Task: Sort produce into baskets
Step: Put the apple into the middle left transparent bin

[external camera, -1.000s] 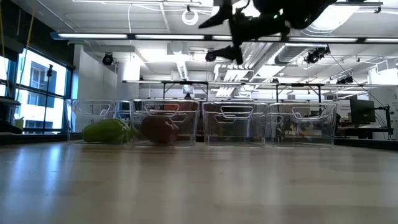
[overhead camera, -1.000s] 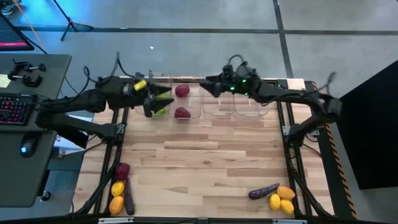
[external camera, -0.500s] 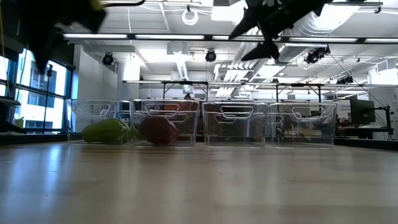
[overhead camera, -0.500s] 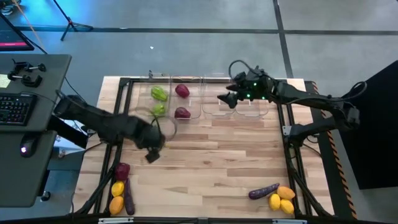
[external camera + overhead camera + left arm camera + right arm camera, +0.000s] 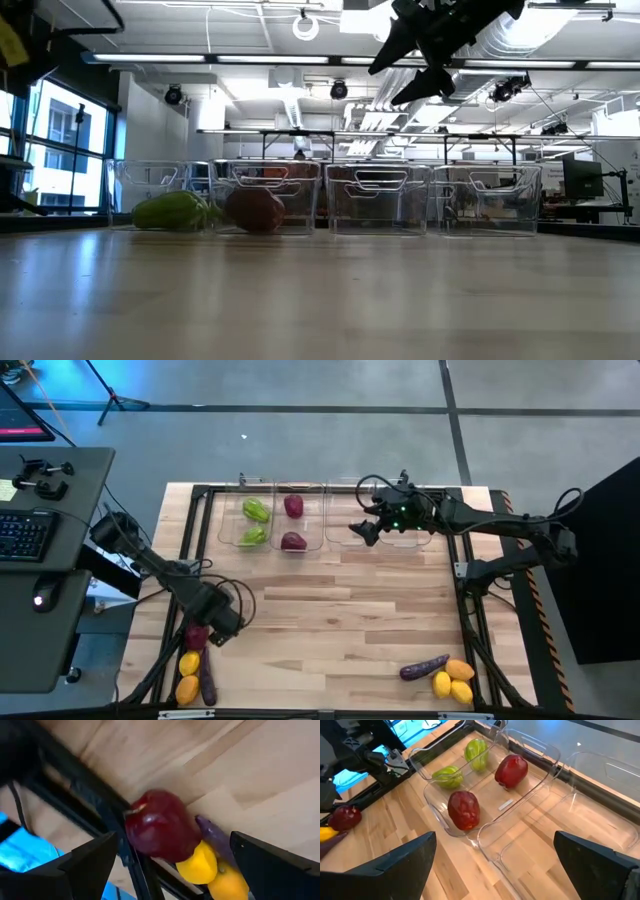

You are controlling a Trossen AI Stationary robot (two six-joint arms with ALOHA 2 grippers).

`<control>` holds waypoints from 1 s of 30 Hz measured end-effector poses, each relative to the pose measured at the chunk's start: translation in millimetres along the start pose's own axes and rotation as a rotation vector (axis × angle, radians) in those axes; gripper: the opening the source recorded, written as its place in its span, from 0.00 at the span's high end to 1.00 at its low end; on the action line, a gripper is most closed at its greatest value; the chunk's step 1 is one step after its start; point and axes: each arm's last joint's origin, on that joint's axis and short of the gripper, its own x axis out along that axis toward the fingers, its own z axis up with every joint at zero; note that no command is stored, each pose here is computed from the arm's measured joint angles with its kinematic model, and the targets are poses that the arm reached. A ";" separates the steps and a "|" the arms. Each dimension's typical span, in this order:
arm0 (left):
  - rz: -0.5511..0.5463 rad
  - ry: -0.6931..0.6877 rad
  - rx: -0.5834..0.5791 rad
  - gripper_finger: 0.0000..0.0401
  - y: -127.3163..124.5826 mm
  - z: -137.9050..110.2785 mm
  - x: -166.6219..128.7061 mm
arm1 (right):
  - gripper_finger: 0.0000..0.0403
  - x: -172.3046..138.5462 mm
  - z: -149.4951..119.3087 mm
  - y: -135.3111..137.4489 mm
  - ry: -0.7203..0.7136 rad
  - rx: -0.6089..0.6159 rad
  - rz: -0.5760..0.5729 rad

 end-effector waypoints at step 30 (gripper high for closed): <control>-0.059 0.028 -0.205 0.07 0.6 -2.1 56.0 | 0.02 -0.1 -0.5 -1.0 -0.011 -0.010 -0.048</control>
